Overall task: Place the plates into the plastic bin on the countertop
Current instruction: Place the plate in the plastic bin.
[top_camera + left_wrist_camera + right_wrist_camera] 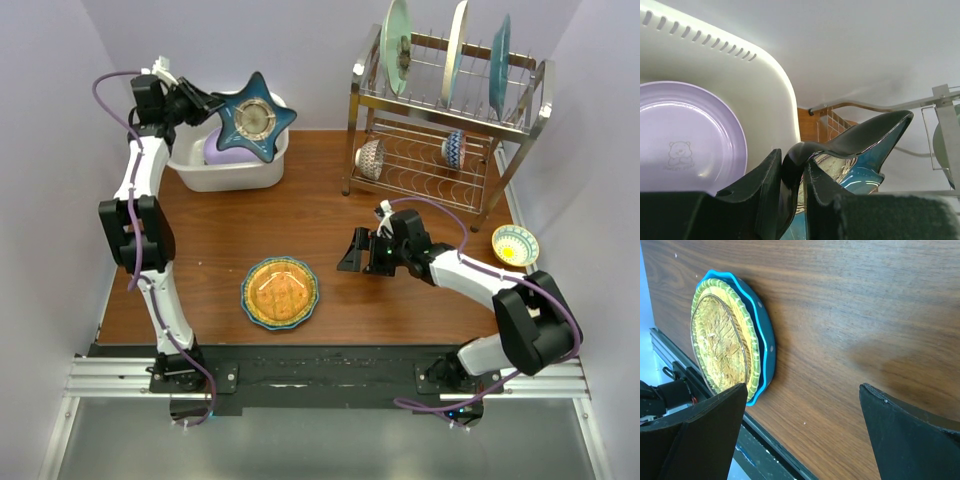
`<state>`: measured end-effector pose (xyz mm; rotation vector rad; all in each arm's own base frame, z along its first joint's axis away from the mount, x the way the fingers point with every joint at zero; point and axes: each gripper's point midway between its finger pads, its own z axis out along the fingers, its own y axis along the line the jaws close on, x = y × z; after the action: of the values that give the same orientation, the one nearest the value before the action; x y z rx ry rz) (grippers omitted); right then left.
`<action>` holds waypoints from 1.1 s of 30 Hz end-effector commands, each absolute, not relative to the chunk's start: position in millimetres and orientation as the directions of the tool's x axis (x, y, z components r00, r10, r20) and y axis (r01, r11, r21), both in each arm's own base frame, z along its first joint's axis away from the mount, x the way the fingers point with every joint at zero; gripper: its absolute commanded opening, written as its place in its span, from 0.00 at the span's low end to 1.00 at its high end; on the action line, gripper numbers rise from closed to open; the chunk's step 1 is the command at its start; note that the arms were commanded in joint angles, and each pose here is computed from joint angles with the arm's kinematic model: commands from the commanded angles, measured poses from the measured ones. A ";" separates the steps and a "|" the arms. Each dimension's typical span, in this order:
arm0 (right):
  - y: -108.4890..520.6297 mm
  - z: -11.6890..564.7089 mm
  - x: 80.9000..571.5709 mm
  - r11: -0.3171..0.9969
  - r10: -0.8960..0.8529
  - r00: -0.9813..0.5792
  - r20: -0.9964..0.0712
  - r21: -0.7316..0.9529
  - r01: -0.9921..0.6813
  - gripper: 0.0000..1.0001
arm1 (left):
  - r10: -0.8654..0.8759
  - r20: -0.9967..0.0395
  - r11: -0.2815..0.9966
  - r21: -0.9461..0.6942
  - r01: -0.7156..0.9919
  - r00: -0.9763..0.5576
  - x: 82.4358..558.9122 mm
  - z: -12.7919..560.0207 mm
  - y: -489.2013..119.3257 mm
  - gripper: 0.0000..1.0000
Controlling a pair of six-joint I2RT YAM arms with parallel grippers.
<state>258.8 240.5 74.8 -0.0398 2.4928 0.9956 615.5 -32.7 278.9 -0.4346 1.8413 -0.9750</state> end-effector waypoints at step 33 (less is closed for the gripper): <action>248.1 80.8 265.1 0.725 0.133 -0.885 -0.446 0.653 -0.220 0.98 | -0.826 -0.533 0.520 -0.846 0.120 -0.182 657.5 304.9 24.0 0.00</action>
<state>258.1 242.5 70.8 -0.0455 2.5021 0.9958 653.1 9.3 242.1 -0.6950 1.7140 -0.9303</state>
